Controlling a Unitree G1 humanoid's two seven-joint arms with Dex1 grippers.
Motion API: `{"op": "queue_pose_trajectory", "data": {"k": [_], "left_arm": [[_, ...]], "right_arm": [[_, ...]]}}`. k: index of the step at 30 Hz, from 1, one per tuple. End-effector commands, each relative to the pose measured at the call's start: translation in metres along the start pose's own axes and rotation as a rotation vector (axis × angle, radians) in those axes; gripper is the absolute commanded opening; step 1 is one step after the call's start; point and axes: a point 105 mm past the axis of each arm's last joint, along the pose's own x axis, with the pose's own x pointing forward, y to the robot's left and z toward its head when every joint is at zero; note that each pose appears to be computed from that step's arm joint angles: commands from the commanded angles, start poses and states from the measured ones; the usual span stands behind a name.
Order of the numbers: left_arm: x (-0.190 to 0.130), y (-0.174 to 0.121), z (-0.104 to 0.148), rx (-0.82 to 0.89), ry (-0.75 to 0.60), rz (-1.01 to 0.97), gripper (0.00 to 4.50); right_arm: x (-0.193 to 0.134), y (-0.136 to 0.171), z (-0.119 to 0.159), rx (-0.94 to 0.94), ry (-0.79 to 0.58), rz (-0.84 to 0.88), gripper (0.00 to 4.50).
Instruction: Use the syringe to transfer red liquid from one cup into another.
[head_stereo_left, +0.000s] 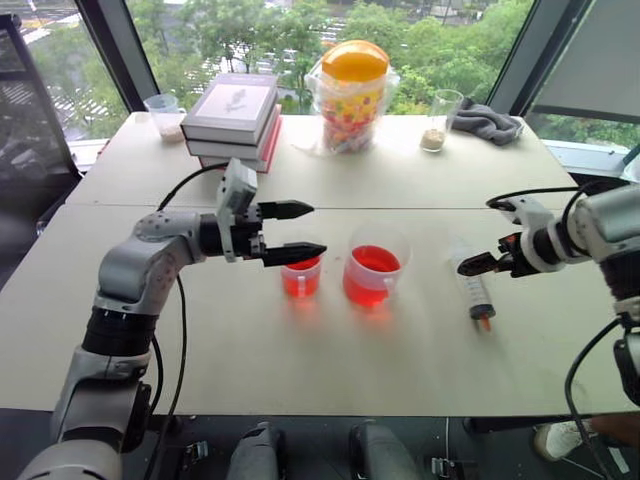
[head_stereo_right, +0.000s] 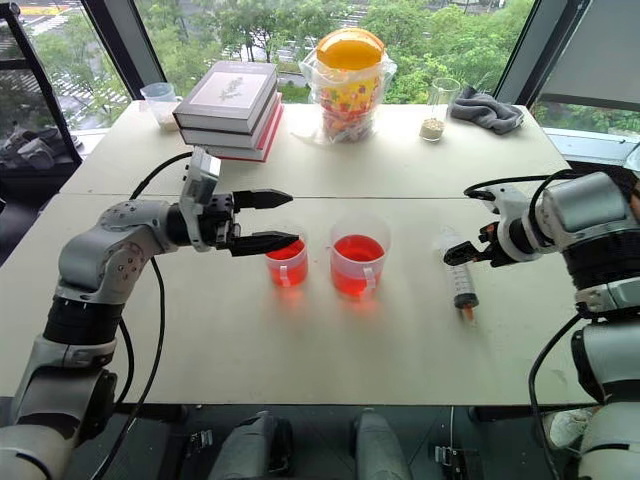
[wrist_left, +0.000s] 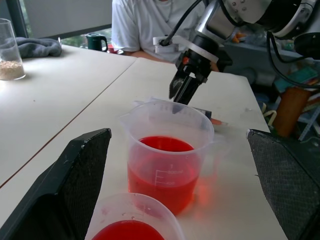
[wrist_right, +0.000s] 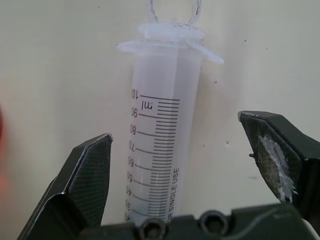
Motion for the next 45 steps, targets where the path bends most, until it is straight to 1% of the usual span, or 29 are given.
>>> {"op": "queue_pose_trajectory", "data": {"k": [1,9,10,12,13,15,16,17,19,21,23,25,26,27,29,30,31,32,33,34,35,37,39,42,45], "left_arm": [[-0.002,-0.003,0.01,0.056,-0.025,0.011,4.5],[-0.004,-0.003,0.01,0.054,-0.04,0.037,4.5],[-0.004,-0.003,0.01,0.053,-0.042,0.039,4.5],[-0.005,-0.003,0.011,0.054,-0.042,0.044,4.5],[-0.005,-0.003,0.011,0.057,-0.04,0.047,4.5],[-0.006,-0.003,0.011,0.058,-0.041,0.051,4.5],[-0.006,-0.003,0.011,0.058,-0.043,0.052,4.5],[-0.006,-0.003,0.011,0.059,-0.044,0.053,4.5],[-0.006,-0.003,0.011,0.059,-0.045,0.055,4.5],[-0.005,-0.003,0.012,0.06,-0.047,0.051,4.5],[-0.004,-0.003,0.013,0.063,-0.044,0.044,4.5],[-0.004,-0.001,0.015,0.064,-0.041,0.041,4.5],[-0.004,-0.001,0.016,0.065,-0.039,0.035,4.5],[-0.004,0.0,0.016,0.066,-0.037,0.031,4.5],[-0.004,0.001,0.018,0.068,-0.032,0.021,4.5],[-0.003,0.002,0.018,0.068,-0.029,0.016,4.5],[-0.002,0.003,0.019,0.07,-0.024,0.008,4.5],[-0.001,0.004,0.021,0.073,-0.02,0.0,4.5],[0.0,0.006,0.022,0.076,-0.017,-0.007,4.5],[0.0,0.007,0.023,0.077,-0.015,-0.012,4.5],[0.001,0.008,0.025,0.079,-0.013,-0.019,4.5],[0.002,0.009,0.027,0.085,-0.008,-0.03,4.5],[0.003,0.01,0.028,0.09,-0.003,-0.044,4.5],[0.004,0.011,0.031,0.095,0.001,-0.058,4.5],[0.004,0.01,0.033,0.1,0.008,-0.074,4.5]], "right_arm": [[0.002,-0.004,0.011,-0.021,-0.021,-0.012,4.44],[0.024,0.002,0.018,-0.06,0.02,0.0,4.44],[0.026,0.003,0.019,-0.073,0.025,0.001,4.22],[0.028,0.007,0.02,-0.091,0.036,0.01,3.55],[0.029,0.008,0.02,-0.101,0.043,0.014,3.08],[0.031,0.011,0.02,-0.116,0.055,0.022,1.99],[0.031,0.013,0.02,-0.123,0.061,0.028,1.55],[0.032,0.015,0.02,-0.126,0.065,0.036,1.41],[0.03,0.017,0.021,-0.129,0.065,0.044,1.41],[0.023,0.017,0.027,-0.125,0.037,0.04,1.41],[0.008,0.019,0.039,-0.111,-0.032,0.039,1.41],[-0.015,0.019,0.057,-0.153,-0.153,0.002,1.41],[-0.032,0.027,0.069,-0.165,-0.242,0.019,1.41],[-0.044,0.033,0.076,-0.172,-0.302,0.032,1.41],[-0.076,0.058,0.095,-0.259,-0.511,0.092,1.41],[-0.089,0.068,0.1,-0.3,-0.594,0.113,1.41],[-0.108,0.084,0.107,-0.335,-0.712,0.154,1.41],[-0.129,0.102,0.116,-0.377,-0.873,0.191,1.41],[-0.146,0.114,0.121,-0.393,-1.01,0.209,1.41],[-0.157,0.12,0.123,-0.393,-1.101,0.216,1.41],[-0.169,0.132,0.124,-0.371,-1.218,0.265,1.41],[-0.177,0.149,0.118,-0.319,-1.335,0.369,1.41],[-0.172,0.16,0.108,-0.294,-1.403,0.414,1.41],[-0.154,0.17,0.094,-0.293,-1.428,0.417,1.41],[-0.125,0.174,0.077,-0.249,-1.427,0.42,1.41]]}}
